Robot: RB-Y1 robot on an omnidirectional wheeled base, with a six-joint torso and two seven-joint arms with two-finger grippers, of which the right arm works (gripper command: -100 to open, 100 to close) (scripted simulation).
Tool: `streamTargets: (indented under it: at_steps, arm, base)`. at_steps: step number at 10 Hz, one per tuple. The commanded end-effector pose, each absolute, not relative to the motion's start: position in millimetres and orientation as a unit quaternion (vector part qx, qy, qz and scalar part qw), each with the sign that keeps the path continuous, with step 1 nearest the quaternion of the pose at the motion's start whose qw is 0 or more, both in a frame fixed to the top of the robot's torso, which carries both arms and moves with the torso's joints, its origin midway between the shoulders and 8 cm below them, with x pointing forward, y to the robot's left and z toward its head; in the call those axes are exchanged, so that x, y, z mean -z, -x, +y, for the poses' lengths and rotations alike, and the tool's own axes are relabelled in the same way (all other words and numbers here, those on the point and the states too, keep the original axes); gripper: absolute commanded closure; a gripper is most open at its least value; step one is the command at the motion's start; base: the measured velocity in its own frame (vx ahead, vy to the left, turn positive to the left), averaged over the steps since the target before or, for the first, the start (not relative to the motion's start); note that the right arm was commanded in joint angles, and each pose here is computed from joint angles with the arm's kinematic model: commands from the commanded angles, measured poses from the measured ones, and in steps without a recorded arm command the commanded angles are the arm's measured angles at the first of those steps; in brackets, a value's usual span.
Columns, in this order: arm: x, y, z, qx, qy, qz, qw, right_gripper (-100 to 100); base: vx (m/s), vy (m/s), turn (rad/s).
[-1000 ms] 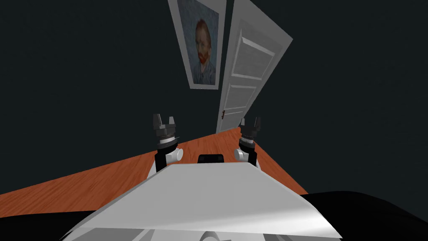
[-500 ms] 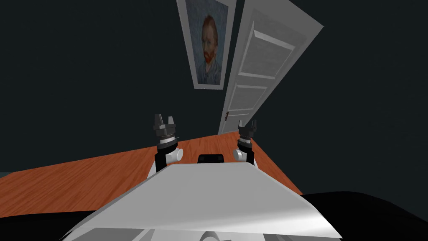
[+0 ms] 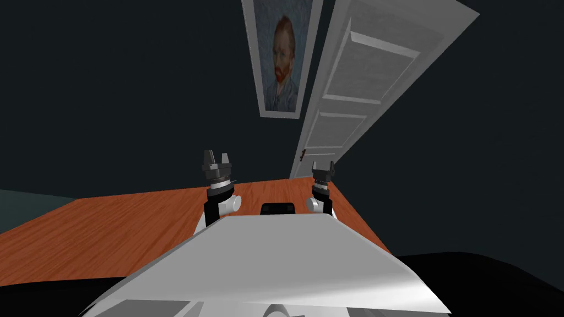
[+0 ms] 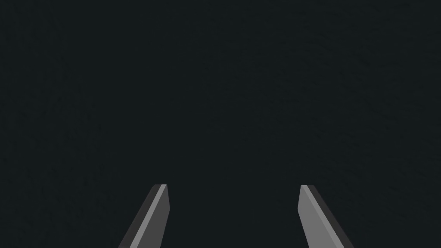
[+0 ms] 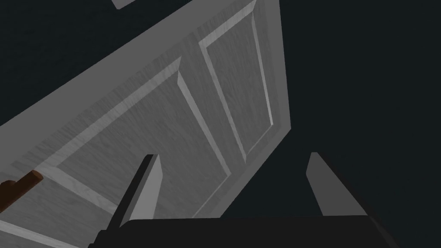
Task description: Pull the door open
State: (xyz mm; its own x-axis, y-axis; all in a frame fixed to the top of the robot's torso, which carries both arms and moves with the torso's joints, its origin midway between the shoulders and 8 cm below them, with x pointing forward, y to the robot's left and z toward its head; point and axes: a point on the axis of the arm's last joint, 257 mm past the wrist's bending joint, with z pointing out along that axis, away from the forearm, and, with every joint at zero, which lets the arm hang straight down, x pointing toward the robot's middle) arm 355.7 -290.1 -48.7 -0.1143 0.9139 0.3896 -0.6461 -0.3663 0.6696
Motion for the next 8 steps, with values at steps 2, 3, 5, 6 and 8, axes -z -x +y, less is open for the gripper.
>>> streamTargets:
  at_steps: [2, 3, 5, 6, 8]
  arm:
    - [74.6, -364.4, -297.5, -0.739, -0.424, 0.154, 0.501, -100]
    - [85.5, -366.8, -301.0, -0.742, -0.436, 0.147, 0.487, -100]
    - [96.5, -369.0, -304.4, -0.746, -0.449, 0.139, 0.473, -100]
    - [107.5, -370.9, -308.1, -0.748, -0.461, 0.131, 0.459, -100]
    - [131.0, -374.0, -316.0, -0.752, -0.486, 0.112, 0.431, -100]
  base:
    - [0.052, -0.103, 0.211]
    - [0.063, -0.093, 0.201]
    - [0.042, -0.091, 0.151]
    - [0.037, -0.061, 0.113]
    - [0.051, -0.098, 0.227]
